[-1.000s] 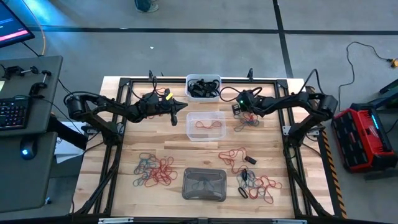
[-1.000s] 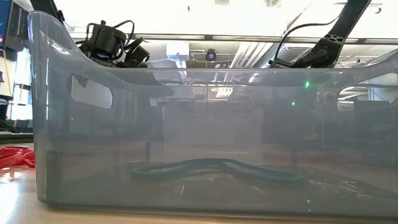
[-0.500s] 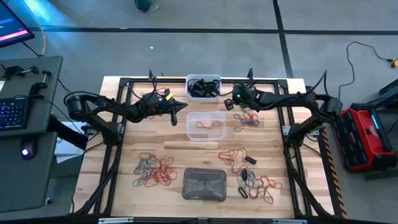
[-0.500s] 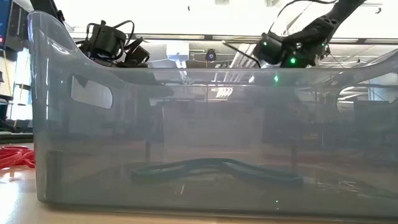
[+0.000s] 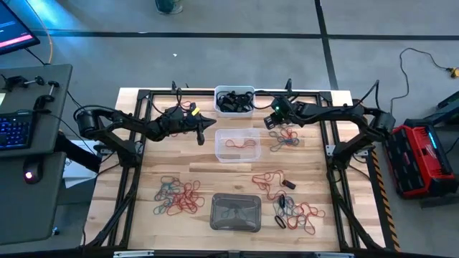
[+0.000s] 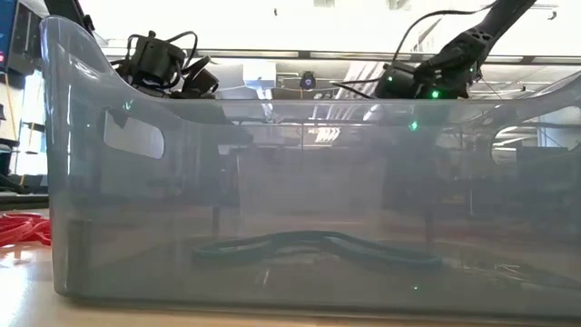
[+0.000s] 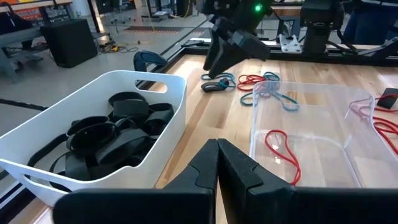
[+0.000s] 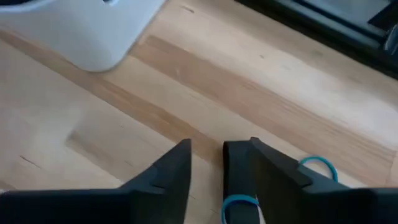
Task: Sort rubber bands into baskets
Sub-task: Put the black rubber band into the white bin
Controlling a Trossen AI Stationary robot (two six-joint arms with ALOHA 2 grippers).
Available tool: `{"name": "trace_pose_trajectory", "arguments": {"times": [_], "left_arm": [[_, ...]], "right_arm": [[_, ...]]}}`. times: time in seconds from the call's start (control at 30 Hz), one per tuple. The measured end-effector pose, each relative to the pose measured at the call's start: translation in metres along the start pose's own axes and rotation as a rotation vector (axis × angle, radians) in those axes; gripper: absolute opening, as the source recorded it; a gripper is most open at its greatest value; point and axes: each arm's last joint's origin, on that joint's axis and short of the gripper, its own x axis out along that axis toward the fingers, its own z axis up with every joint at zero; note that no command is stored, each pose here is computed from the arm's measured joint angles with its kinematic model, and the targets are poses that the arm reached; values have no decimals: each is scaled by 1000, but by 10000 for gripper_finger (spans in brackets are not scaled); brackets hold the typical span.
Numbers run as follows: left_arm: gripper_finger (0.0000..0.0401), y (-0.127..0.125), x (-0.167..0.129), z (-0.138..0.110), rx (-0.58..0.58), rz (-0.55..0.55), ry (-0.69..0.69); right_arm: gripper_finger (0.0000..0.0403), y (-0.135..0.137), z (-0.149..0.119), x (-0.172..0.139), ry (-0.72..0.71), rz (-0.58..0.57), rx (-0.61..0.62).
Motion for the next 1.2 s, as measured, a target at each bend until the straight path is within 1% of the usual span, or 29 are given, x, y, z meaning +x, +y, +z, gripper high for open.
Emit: {"name": "trace_pose_trajectory", "arguments": {"times": [0.1,0.17,0.27,0.4,0.53,0.63,0.8,0.87,0.9,1.07,1.13,1.2], "left_arm": [[0,0,0,0,0,0,0],[0,0,0,0,0,0,0],[0,0,0,0,0,0,0],[0,0,0,0,0,0,0],[0,0,0,0,0,0,0],[0,0,0,0,0,0,0],[0,0,0,0,7,0,0],[0,0,0,0,8,0,1],[0,0,0,0,8,0,0],[0,0,0,0,8,0,1],[0,0,0,0,8,0,1],[0,0,0,0,8,0,1]], "right_arm": [[176,-7,-2,3,10,-14,-2],[182,-10,-2,6,19,-22,-12],[181,-11,-3,12,45,1,-29],[168,-9,-8,26,89,23,-41],[147,-7,-13,37,118,8,-40],[119,-5,-14,39,116,5,-48],[44,2,-11,34,82,-9,-75],[14,6,-5,29,53,-7,-98],[7,9,-2,26,28,-8,-110],[13,19,11,13,-38,14,-149],[5,24,17,7,-73,19,-166],[2,27,19,4,-79,25,-186]]}}
